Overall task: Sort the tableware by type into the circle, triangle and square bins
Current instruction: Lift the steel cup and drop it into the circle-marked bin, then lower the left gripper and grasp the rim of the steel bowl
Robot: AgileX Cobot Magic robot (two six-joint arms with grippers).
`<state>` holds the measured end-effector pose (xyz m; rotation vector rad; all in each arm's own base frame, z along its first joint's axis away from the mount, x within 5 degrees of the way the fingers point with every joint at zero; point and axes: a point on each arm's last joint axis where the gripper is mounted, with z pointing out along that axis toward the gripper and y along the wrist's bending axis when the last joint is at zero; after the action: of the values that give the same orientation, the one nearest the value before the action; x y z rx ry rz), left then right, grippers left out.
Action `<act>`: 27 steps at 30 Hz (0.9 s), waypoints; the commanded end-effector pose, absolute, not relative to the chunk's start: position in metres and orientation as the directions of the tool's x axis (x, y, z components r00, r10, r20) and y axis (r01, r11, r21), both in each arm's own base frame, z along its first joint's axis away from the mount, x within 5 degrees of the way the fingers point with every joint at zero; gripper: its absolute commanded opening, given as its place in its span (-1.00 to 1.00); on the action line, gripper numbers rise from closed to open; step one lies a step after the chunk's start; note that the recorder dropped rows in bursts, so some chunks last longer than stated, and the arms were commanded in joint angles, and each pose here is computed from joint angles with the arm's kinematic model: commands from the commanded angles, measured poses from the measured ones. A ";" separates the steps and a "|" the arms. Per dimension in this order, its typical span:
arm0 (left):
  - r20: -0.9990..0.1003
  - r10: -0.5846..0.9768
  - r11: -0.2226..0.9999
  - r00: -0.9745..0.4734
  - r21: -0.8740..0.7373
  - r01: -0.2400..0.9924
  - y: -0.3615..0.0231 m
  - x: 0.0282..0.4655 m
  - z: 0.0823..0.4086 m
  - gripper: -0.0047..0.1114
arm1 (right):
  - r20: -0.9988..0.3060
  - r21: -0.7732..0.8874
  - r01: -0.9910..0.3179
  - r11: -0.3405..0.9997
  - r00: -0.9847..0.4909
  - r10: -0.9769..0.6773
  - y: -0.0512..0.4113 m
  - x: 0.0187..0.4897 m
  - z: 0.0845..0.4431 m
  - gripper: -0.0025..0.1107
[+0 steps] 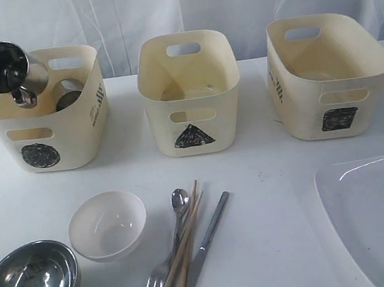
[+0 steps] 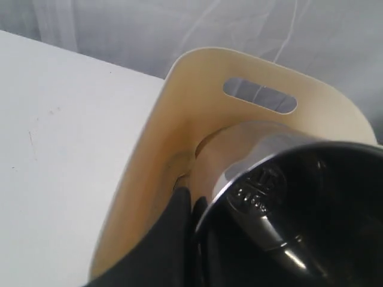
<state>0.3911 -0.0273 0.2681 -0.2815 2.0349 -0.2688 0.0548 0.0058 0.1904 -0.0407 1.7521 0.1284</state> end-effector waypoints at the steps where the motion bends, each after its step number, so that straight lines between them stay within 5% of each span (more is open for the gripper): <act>1: -0.847 -0.249 0.966 -0.469 -0.255 -0.052 -0.029 0.390 0.269 -0.92 | -0.982 0.067 -0.100 0.993 -0.180 0.048 0.006 0.055 0.189 -0.96; 6: -0.832 -0.187 0.979 -0.523 -0.204 -0.026 -0.030 0.387 0.264 -0.90 | -0.982 0.067 -0.100 0.993 -0.180 0.048 0.006 0.055 0.189 -0.96; 11: -0.796 -0.114 0.989 -0.594 -0.150 0.012 -0.032 0.383 0.258 -0.19 | -0.982 0.067 -0.100 0.993 -0.180 0.048 0.006 0.055 0.189 -0.96; 13: -0.780 -0.115 0.988 -0.615 -0.155 0.012 -0.032 0.380 0.258 -0.06 | -0.982 0.067 -0.100 0.993 -0.180 0.048 0.006 0.055 0.189 -0.96; 20: -0.749 -0.065 0.988 -0.660 -0.141 0.063 -0.033 0.348 0.294 -0.06 | -0.982 0.067 -0.100 0.993 -0.180 0.048 0.006 0.055 0.189 -0.96; 27: -0.377 0.079 0.976 -0.923 -0.160 0.148 -0.037 0.293 0.291 -0.06 | -0.982 0.066 -0.100 0.993 -0.182 0.047 0.006 0.055 0.189 -0.96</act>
<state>0.3141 -0.0343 0.2941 0.0770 2.5588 -0.2285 0.0548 0.0058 0.1904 -0.0407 1.7521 0.1284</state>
